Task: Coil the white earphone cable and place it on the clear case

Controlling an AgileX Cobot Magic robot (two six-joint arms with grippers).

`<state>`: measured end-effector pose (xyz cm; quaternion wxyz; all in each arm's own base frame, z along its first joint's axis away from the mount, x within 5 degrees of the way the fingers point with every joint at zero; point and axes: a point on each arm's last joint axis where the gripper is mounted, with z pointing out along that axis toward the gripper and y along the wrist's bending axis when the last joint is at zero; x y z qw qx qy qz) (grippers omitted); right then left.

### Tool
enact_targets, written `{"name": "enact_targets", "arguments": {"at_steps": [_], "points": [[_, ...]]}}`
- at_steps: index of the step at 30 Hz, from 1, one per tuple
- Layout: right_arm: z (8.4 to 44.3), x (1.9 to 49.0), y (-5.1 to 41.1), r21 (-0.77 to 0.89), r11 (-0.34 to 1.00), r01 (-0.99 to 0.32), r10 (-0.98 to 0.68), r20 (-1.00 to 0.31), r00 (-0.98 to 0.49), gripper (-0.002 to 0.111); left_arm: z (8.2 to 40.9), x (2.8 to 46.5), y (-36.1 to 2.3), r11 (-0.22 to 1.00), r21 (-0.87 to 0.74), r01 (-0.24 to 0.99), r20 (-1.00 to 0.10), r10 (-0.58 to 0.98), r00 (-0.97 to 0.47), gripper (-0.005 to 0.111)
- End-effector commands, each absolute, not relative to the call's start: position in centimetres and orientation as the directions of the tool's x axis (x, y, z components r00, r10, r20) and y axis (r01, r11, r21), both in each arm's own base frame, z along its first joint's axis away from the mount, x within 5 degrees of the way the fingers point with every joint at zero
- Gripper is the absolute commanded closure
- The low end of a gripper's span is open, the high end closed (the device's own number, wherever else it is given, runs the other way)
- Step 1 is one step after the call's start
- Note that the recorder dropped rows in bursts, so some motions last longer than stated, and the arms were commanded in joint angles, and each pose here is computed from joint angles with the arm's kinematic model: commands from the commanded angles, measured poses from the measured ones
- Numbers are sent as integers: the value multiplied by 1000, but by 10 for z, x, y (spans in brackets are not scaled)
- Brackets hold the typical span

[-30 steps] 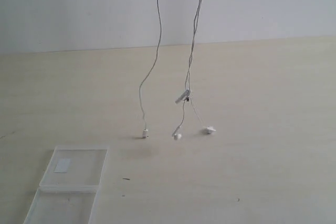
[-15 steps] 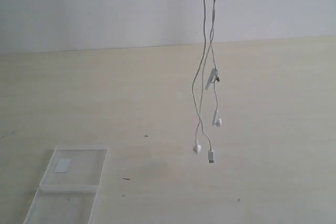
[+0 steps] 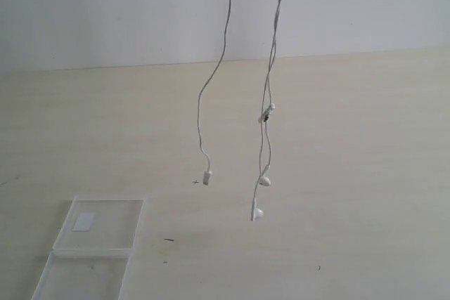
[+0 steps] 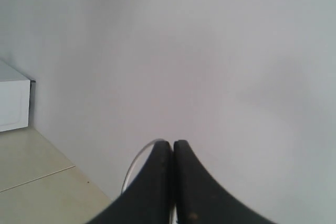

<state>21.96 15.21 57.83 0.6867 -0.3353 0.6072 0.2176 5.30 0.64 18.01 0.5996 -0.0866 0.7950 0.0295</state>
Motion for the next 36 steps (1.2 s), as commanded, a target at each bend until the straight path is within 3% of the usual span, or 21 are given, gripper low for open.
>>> {"name": "enact_targets", "arguments": {"at_steps": [1,5,7,10,15,16,18,20,24,27,33,36], "points": [[582,215,150,-191,677,-711,-97,-981,170,108,190,55,9,984,29,-174,-986,-1,-169,107],[581,215,150,-191,674,-713,-101,-981,166,108,208,55,11,980,-3,-200,-1000,3,29,107],[582,215,150,-191,674,-713,-101,-981,168,108,218,54,13,968,-159,-195,-977,-127,171,107],[582,214,150,-190,674,-714,-98,-981,168,108,230,51,17,909,-391,-145,-880,-323,348,107],[583,213,149,-191,674,-713,-97,-981,170,108,250,40,22,900,-422,-107,-763,-289,579,107],[583,212,149,-192,674,-713,-96,-980,172,108,252,38,23,868,-495,-42,-699,-368,614,107],[584,211,149,-188,672,-716,-92,-981,171,108,255,37,23,718,-680,151,-516,-614,597,107],[584,210,148,-186,673,-716,-89,-981,171,108,262,39,18,580,-774,256,-408,-765,498,107],[585,209,148,-186,674,-715,-86,-981,174,108,270,43,9,569,-806,165,-495,-800,339,107],[585,209,148,-188,674,-715,-88,-981,176,108,285,41,6,649,-748,138,-584,-742,328,107],[586,209,148,-181,674,-716,-76,-981,177,108,312,59,-6,696,-664,274,-665,-717,210,107],[586,208,148,-164,666,-727,-57,-984,169,108,317,80,-21,723,-598,344,-757,-652,54,107]]}}
